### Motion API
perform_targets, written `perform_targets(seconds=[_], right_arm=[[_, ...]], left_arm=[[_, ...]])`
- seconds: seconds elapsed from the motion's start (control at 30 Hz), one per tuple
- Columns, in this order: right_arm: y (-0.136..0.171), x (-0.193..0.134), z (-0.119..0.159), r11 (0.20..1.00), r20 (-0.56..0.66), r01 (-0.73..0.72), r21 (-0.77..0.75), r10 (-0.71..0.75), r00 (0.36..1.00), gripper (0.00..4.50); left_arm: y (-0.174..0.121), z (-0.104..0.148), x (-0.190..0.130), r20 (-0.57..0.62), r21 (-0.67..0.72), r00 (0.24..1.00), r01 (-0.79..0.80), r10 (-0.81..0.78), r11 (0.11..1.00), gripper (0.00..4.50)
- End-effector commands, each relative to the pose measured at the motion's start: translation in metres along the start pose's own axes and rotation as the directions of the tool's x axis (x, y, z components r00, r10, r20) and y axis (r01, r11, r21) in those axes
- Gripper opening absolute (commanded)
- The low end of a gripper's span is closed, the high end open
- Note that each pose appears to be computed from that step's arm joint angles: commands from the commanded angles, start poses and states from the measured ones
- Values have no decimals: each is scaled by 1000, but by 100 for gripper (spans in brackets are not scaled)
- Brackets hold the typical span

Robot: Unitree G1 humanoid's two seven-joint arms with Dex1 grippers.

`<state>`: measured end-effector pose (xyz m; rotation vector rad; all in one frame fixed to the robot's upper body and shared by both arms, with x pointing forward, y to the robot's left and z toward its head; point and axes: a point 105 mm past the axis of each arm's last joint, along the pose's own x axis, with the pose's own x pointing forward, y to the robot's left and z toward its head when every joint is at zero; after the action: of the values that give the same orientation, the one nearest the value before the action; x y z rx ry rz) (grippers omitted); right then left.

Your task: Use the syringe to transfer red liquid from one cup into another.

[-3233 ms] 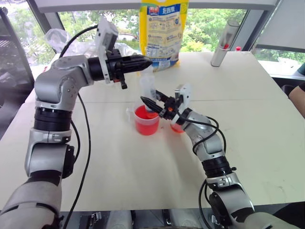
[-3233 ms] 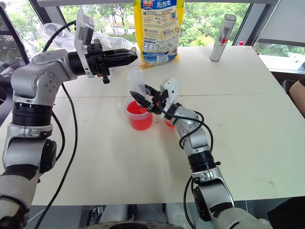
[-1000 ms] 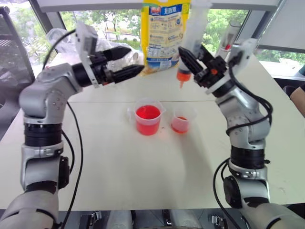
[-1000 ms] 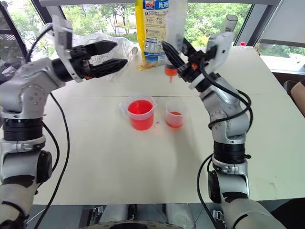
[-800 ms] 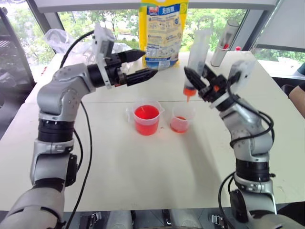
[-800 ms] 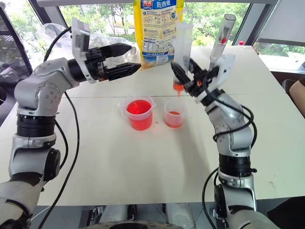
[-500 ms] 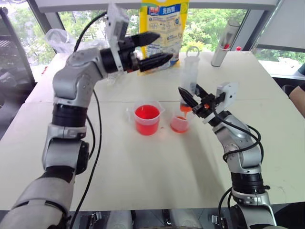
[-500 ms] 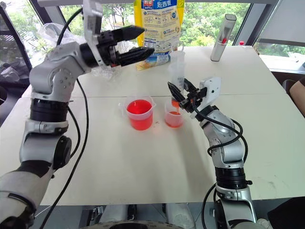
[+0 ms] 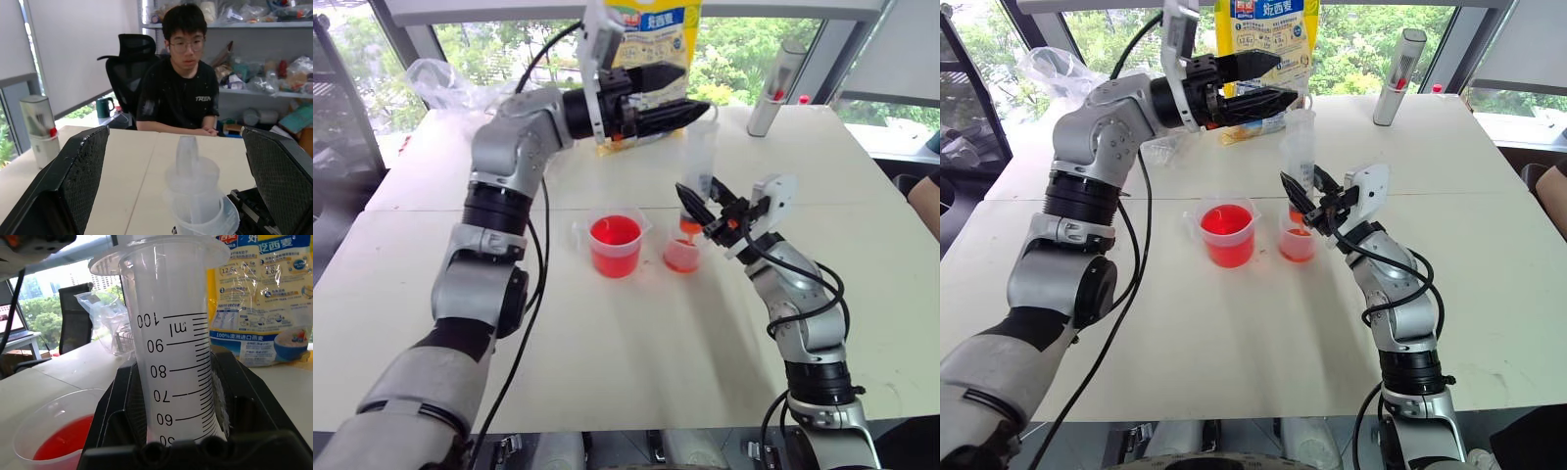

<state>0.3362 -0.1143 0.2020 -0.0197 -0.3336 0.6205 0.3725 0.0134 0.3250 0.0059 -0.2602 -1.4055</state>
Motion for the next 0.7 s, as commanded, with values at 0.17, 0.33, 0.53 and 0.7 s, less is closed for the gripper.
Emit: perform_targets(seconds=[0.17,0.33,0.53,0.7], right_arm=[[4,1,20,999,64,-14,-50,17,998,140],[5,0,21,998,61,-16,-56,20,998,140],[5,-1,20,998,57,-14,-56,18,998,140],[6,-1,20,998,57,-16,-58,19,998,140]], left_arm=[[-1,10,10,15,27,999,36,-36,999,444],[-1,3,18,16,-4,998,53,-53,999,391],[-5,2,20,23,-15,997,76,-76,997,103],[-5,1,20,18,-17,997,82,-81,997,3]])
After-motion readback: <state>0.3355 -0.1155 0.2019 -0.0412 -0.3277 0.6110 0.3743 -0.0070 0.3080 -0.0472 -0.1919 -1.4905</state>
